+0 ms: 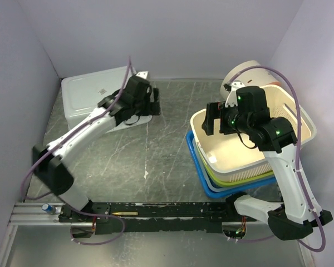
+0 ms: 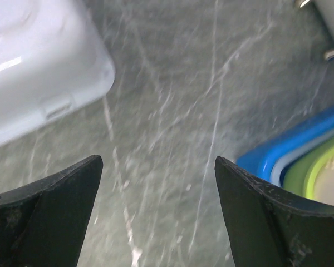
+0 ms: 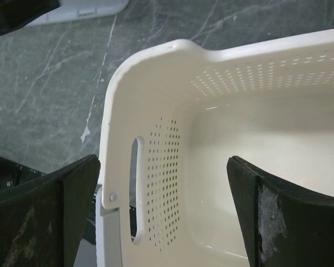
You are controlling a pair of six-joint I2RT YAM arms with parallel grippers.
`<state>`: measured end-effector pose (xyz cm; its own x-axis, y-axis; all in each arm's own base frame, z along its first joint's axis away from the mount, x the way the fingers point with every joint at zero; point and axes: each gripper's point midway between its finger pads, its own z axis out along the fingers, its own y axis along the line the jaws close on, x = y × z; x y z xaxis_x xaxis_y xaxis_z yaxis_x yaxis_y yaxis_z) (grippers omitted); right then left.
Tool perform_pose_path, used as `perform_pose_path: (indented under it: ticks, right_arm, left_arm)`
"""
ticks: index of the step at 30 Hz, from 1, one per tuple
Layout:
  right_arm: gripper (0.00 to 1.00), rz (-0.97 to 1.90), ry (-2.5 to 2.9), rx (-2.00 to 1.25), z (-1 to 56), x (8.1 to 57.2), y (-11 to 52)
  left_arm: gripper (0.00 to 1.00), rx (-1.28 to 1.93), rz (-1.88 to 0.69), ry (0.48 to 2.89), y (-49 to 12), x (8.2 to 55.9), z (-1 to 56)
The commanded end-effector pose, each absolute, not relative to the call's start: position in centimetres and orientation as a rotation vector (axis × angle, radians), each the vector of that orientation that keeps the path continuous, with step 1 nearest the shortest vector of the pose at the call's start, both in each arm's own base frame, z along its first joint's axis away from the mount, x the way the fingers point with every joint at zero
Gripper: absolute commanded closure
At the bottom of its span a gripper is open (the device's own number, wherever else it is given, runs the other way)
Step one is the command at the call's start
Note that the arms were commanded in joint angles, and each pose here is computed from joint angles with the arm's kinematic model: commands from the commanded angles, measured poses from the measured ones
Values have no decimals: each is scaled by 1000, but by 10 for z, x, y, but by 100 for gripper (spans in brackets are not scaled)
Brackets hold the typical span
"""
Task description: Turn the large container upside down
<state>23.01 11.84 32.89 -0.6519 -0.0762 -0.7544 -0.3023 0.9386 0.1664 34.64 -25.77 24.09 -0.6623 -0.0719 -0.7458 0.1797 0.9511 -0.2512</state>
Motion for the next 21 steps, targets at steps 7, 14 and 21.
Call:
perform_pose_path:
  ticks: [7, 14, 21]
  right_arm:
    - [0, 349, 2088, -114, 364, 247, 112]
    - [0, 352, 2104, -82, 361, 240, 108]
    - [0, 362, 2066, -87, 365, 236, 106]
  left_arm:
    - [7, 148, -441, 2120, -362, 479, 204]
    - [6, 114, -172, 2199, -326, 519, 125]
    - [6, 45, -70, 2278, -232, 494, 105]
